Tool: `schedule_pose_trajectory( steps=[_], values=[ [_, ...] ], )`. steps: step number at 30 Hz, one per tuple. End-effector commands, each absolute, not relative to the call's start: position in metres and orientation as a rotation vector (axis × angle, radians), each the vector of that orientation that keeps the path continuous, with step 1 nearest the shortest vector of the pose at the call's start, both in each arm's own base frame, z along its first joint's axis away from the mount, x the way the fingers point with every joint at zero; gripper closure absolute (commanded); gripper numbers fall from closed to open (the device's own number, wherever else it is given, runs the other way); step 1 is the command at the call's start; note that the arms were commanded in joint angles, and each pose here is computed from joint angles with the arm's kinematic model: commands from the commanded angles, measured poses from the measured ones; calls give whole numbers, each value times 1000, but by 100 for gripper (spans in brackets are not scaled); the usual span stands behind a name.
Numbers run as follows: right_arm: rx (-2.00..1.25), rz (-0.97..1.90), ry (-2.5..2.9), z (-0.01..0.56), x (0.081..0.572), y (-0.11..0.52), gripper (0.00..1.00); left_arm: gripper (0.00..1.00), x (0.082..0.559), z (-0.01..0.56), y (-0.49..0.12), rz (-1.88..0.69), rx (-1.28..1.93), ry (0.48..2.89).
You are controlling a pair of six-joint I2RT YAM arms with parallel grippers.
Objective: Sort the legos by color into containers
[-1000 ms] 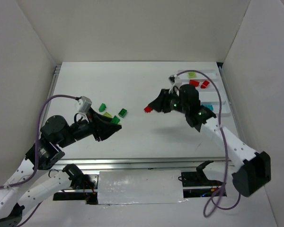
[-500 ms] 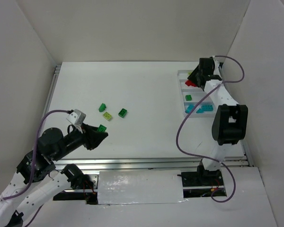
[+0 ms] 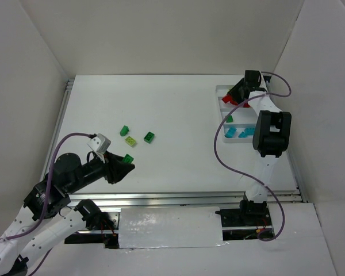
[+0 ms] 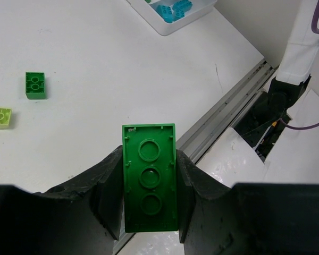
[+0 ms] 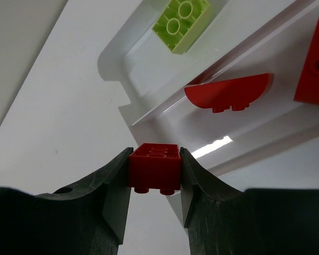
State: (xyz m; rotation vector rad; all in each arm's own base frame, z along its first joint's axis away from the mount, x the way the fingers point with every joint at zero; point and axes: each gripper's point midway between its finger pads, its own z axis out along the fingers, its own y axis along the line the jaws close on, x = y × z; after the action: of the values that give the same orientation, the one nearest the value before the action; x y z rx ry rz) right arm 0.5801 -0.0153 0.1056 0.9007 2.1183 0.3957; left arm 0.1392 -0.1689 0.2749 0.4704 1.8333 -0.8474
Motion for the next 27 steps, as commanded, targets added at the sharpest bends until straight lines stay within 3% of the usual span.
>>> schedule_pose_trajectory(
  steps=[1,7,11,19,20,21,27],
  values=[
    [884,529,2043,124,596,-5,94,100,139,290,-174,-876,501,1754],
    [881,529,2050,117,600,-9,90,100,138,290,-176,-885,515,1755],
    [867,546,2088,110,602,-5,68,100,139,288,-177,-880,517,1767],
    [884,544,2115,105,598,-8,41,100,140,289,-175,-871,501,1765],
    [884,544,2109,110,598,-8,34,100,140,290,-174,-871,498,1763],
    [899,524,2108,111,596,-11,8,99,140,290,-175,-873,496,1764],
    [870,507,2041,154,586,-14,4,99,140,290,-176,-881,502,1763]
  ],
)
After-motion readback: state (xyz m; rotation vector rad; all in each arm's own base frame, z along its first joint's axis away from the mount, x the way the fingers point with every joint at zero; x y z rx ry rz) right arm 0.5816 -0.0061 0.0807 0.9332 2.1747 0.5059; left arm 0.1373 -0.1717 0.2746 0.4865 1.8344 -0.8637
